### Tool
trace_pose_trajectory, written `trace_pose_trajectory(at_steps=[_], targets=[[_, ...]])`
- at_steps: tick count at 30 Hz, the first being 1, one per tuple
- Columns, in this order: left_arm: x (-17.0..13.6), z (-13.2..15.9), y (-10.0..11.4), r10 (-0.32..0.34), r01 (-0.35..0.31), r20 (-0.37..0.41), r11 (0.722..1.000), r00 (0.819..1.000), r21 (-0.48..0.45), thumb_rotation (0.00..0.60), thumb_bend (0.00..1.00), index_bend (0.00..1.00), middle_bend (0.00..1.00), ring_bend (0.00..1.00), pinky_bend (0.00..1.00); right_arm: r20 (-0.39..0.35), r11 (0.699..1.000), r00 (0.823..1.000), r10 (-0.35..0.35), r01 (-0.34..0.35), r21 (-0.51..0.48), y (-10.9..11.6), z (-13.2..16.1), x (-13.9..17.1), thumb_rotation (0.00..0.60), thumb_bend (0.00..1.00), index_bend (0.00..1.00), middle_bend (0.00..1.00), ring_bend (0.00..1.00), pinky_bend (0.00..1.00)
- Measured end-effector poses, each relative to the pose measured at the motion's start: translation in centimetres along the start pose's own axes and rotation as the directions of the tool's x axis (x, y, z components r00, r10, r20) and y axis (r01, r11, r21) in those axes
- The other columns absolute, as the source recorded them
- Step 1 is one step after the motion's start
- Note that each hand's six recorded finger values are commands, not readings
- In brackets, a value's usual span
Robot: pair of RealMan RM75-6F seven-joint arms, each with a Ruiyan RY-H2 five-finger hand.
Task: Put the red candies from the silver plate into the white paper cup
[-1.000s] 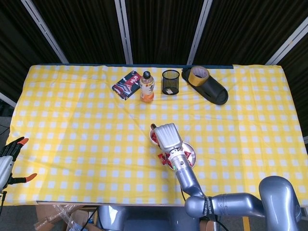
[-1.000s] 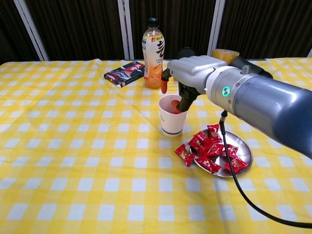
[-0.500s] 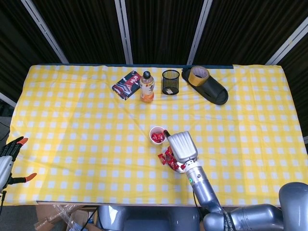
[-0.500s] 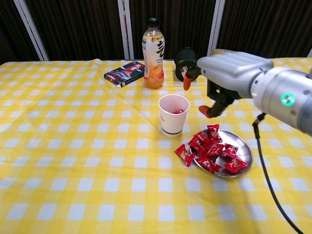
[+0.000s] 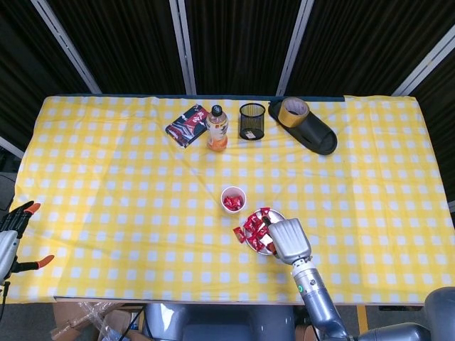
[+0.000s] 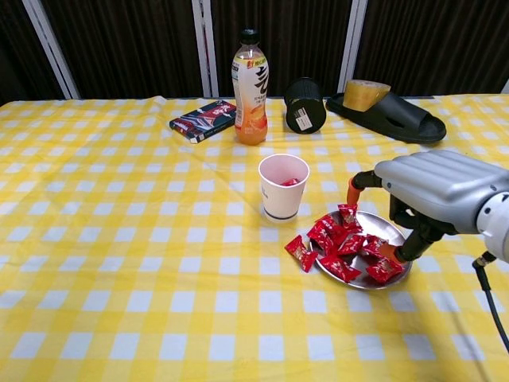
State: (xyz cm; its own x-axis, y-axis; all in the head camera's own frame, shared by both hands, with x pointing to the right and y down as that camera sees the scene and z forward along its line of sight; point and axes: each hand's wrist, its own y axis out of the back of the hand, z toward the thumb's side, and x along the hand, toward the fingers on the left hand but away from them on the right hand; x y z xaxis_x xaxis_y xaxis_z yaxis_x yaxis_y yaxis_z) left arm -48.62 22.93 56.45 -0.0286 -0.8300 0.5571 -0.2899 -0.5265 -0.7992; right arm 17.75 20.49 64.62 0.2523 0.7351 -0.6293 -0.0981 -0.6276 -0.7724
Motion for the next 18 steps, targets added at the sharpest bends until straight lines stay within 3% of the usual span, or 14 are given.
trace_pose_trajectory(at_steps=[18], targets=[[0.1,-0.1,-0.1,-0.007,0.007,-0.005,1.000,1.000,0.002,0.600,0.02,0.00,0.00,0.00,0.00,0.037,0.999,0.998,0.047,-0.046,-0.023,-2.5,-0.8,-2.4,0.600,0.30,0.31,0.97,1.00,0.95]])
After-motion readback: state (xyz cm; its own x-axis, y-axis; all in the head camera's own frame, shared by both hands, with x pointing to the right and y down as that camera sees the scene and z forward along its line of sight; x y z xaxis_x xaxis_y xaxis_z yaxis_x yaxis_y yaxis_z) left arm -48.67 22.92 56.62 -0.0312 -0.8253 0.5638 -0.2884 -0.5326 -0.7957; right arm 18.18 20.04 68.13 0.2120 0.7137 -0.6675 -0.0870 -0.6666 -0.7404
